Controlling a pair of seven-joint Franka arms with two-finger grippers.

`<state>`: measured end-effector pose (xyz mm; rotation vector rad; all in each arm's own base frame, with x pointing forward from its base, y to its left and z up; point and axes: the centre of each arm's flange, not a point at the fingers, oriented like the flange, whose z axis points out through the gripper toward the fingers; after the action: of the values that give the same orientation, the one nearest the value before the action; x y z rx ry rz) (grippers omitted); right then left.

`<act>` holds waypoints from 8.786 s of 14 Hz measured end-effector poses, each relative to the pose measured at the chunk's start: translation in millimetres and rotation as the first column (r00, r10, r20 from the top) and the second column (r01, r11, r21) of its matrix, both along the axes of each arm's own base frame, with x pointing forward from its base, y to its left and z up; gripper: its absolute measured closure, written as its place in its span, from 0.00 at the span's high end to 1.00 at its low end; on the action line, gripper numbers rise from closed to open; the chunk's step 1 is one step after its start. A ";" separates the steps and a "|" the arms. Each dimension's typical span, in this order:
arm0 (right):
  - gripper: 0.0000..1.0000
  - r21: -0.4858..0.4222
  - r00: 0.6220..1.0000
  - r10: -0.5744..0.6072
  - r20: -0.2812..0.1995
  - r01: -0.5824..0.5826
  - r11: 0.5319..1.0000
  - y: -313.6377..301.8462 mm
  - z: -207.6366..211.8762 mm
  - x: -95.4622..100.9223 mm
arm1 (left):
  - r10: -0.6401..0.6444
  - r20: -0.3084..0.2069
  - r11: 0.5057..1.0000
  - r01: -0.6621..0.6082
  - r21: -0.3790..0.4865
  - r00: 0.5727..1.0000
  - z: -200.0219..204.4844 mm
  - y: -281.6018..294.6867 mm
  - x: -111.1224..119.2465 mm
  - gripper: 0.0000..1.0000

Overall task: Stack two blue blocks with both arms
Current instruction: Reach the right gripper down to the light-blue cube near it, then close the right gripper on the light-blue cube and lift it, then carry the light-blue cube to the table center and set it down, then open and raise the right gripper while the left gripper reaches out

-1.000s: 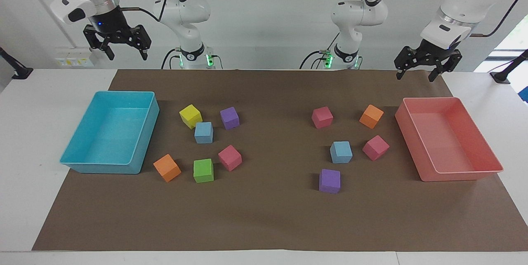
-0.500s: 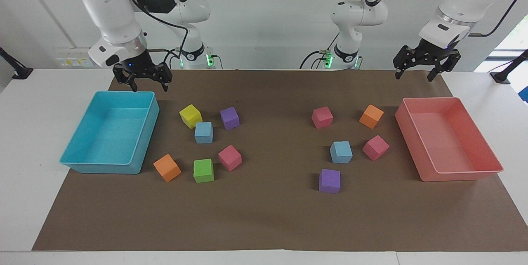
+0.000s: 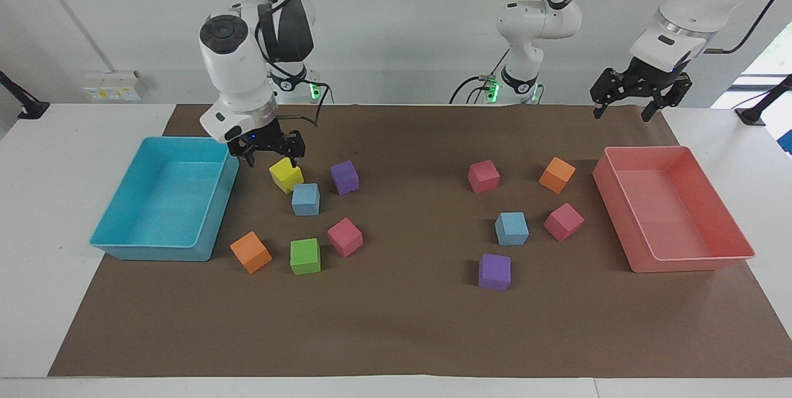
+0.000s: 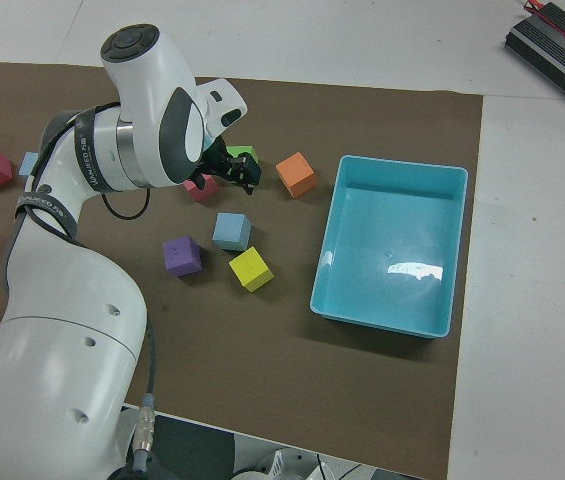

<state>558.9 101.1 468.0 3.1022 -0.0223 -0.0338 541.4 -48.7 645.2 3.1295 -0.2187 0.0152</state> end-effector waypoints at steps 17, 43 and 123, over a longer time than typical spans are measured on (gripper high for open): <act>1.00 0.068 0.996 -0.091 -0.013 0.091 0.993 14.7 -144.4 -16.5 | 0.011 0.000 1.000 -0.011 0.000 1.000 0.0 5.7 0.5 1.00; 0.58 0.098 1.000 -0.023 -0.014 0.024 0.995 19.7 -121.0 -9.3 | 0.012 0.000 1.000 -0.012 0.000 1.000 0.0 5.9 0.5 1.00; 1.00 0.615 0.990 -0.059 -0.125 0.124 0.778 122.1 -87.4 29.1 | 0.009 0.143 0.999 -0.003 -0.045 0.990 -119.6 -53.4 89.4 1.00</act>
<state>588.0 223.3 380.6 3.7602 -0.2015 -0.2502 630.8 -102.1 525.5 3.0863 -0.2066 0.2421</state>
